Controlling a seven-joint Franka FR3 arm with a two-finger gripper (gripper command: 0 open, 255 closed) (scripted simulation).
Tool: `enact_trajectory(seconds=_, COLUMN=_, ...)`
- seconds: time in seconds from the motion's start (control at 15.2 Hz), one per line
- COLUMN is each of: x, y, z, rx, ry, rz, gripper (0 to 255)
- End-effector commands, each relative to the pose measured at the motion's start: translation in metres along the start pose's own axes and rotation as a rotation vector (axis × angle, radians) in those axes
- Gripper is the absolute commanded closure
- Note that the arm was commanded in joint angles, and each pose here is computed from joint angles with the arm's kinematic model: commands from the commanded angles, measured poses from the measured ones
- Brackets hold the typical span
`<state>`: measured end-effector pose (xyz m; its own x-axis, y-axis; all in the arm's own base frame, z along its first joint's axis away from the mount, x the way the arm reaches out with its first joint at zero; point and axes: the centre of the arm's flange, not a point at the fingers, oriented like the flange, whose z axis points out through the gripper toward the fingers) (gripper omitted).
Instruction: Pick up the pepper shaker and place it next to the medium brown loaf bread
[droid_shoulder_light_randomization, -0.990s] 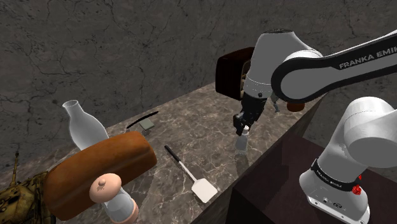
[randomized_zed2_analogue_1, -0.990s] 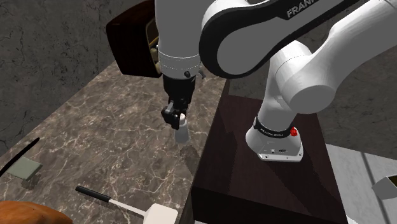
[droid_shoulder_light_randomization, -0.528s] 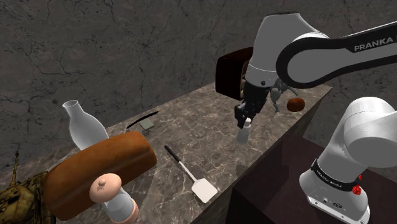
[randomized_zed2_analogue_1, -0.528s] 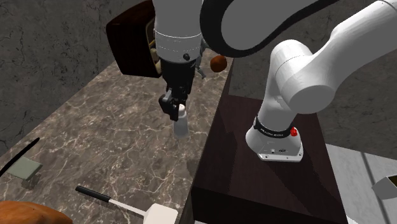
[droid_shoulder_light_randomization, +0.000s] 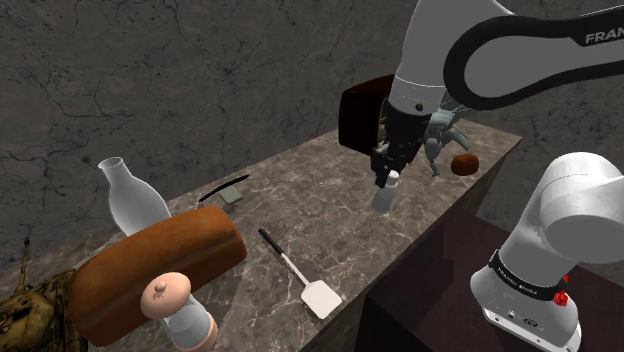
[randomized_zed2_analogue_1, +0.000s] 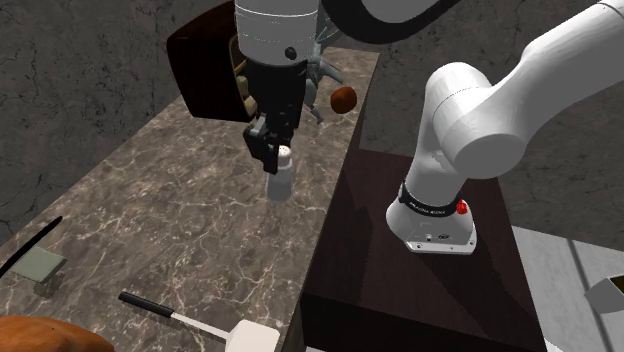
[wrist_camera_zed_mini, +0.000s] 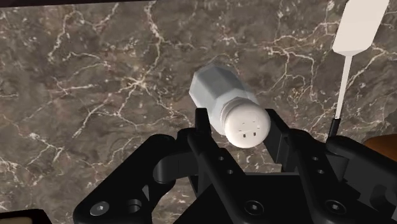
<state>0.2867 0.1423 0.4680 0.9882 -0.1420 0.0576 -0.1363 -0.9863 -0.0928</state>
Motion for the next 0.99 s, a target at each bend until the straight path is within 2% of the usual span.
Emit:
enact_trajectory(seconds=0.0, x=0.001, y=0.0, z=-0.01, rx=0.0, ry=0.0, rz=0.0, gripper=255)
enact_trajectory(seconds=0.92, x=0.005, y=-0.007, z=-0.084, rx=0.0, ry=0.0, rz=0.0, gripper=255)
